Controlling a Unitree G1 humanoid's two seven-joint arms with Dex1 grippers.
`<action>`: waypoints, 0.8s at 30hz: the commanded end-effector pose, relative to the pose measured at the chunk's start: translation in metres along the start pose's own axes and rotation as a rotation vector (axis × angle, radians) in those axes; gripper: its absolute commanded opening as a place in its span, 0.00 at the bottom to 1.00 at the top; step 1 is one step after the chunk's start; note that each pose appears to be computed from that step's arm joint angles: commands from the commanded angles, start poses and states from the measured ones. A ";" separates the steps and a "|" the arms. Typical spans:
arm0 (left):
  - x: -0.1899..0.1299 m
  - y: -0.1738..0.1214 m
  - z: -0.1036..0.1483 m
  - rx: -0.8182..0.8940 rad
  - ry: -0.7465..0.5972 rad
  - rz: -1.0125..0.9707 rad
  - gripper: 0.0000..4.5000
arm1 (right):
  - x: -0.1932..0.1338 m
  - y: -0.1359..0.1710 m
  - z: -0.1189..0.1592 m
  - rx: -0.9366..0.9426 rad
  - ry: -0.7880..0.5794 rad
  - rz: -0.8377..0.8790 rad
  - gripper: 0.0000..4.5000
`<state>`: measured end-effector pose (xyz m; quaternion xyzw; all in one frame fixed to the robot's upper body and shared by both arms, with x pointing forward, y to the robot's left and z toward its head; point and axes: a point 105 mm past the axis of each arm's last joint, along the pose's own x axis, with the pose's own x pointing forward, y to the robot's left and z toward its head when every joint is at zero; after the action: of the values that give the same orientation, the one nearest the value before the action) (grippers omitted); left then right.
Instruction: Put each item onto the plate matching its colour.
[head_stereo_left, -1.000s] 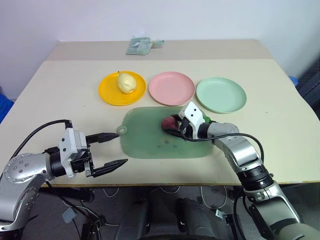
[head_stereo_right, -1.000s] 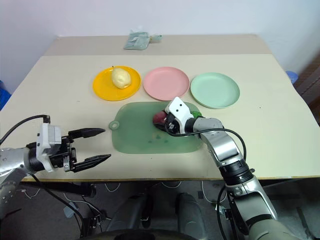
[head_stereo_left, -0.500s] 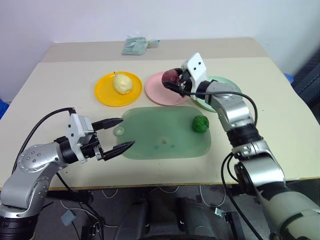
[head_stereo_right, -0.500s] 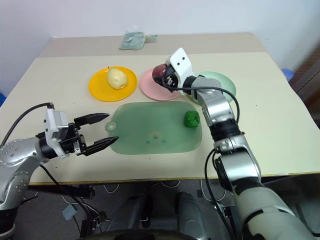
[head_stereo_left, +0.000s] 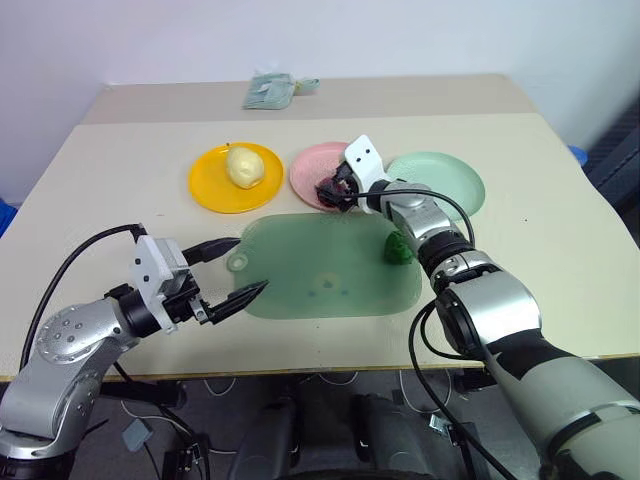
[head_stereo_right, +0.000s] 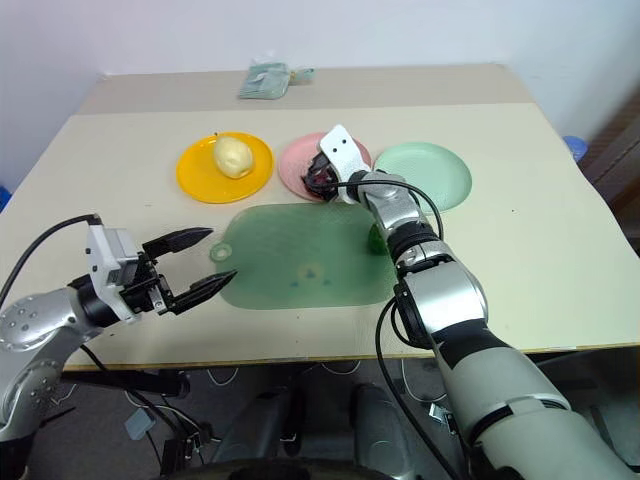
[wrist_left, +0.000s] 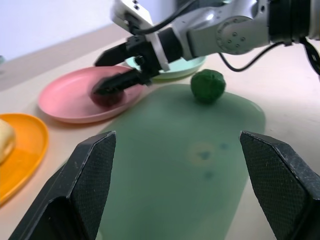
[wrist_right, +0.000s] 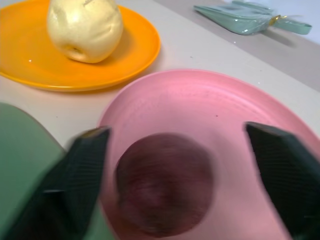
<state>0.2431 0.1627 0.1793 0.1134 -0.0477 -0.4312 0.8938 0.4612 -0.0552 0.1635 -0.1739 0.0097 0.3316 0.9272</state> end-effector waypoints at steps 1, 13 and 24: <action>0.001 -0.001 0.010 0.029 -0.025 0.003 0.89 | -0.003 -0.016 0.035 -0.034 -0.105 -0.039 0.99; 0.020 0.000 0.004 0.001 -0.055 -0.096 0.89 | -0.090 -0.049 0.026 0.001 -0.162 -0.006 0.99; 0.031 0.003 0.008 0.014 -0.070 -0.164 0.89 | -0.161 0.003 -0.035 0.197 0.095 0.038 0.99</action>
<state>0.2628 0.1396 0.1808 0.0968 -0.0600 -0.5046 0.8558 0.3434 -0.1666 0.1376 -0.0965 0.1049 0.3300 0.9331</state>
